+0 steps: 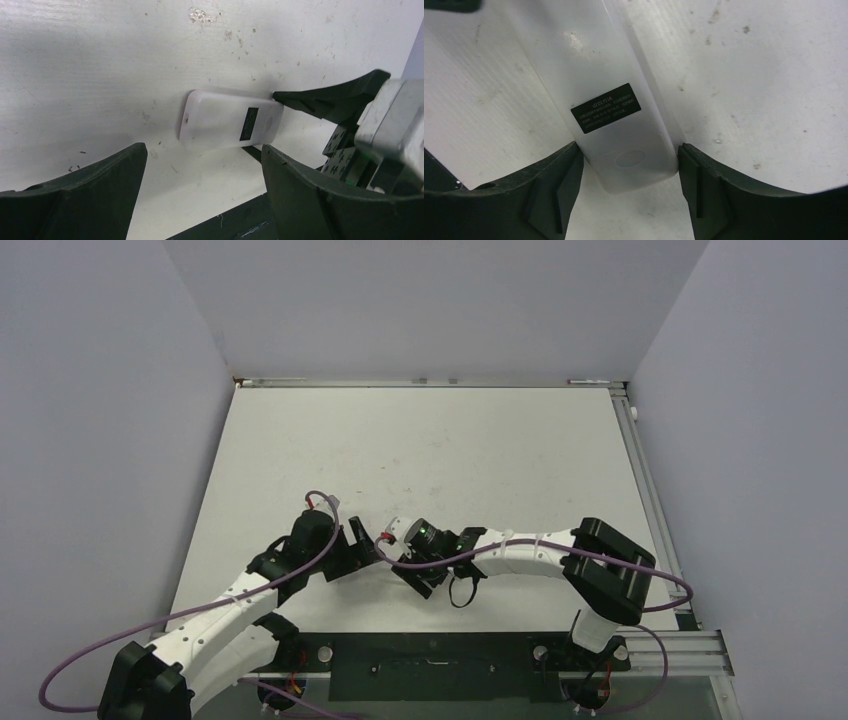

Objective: Load the batteries into the remote control
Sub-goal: Turn over the remote control at the center of the board.

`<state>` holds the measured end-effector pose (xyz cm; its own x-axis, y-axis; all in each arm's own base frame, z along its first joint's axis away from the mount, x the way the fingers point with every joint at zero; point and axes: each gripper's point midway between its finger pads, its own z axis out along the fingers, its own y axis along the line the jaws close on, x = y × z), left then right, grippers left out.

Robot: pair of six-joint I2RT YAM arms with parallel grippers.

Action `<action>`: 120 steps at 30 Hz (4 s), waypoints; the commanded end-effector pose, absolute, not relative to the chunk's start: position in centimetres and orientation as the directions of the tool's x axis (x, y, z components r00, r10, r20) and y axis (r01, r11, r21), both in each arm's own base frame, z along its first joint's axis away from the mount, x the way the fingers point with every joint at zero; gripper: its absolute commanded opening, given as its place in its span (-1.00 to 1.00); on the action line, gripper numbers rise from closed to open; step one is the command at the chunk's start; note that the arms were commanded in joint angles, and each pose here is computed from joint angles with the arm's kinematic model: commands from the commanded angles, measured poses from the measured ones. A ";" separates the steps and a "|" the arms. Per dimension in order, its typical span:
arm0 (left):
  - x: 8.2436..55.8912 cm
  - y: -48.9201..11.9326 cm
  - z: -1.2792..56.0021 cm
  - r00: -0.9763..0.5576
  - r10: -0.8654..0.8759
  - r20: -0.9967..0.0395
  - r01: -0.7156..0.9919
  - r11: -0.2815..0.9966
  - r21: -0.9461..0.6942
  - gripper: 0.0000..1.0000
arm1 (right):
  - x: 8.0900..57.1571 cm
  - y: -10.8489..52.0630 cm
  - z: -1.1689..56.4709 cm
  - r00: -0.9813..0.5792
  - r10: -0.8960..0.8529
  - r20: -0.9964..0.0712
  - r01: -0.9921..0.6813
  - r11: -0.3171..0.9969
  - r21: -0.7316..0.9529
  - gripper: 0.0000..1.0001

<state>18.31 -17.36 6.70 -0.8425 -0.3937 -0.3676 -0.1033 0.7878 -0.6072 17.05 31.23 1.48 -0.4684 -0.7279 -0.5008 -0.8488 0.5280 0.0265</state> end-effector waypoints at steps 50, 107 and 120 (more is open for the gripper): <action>18.1 -23.4 19.3 -0.792 -0.482 -0.374 0.350 0.143 -0.926 0.89 | 14.1 34.7 18.3 -0.870 0.098 -0.484 -0.441 0.285 0.851 -0.83; 20.4 -23.5 17.0 -0.786 -0.423 -0.451 0.305 0.370 -0.877 -1.00 | 18.5 23.4 16.4 -0.689 0.110 -0.716 -0.379 0.788 0.486 0.61; 22.5 -25.7 8.9 -0.894 -0.246 -0.374 0.105 0.696 -0.710 -1.00 | 20.0 17.3 15.0 -0.627 0.091 -0.774 -0.208 0.937 0.279 0.58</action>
<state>21.57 -25.00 9.49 -0.8887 -0.3007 -0.3461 0.0966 0.6151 -0.7825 18.93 19.32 13.65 -0.6814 0.0767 -0.7279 -0.2668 0.9000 0.3446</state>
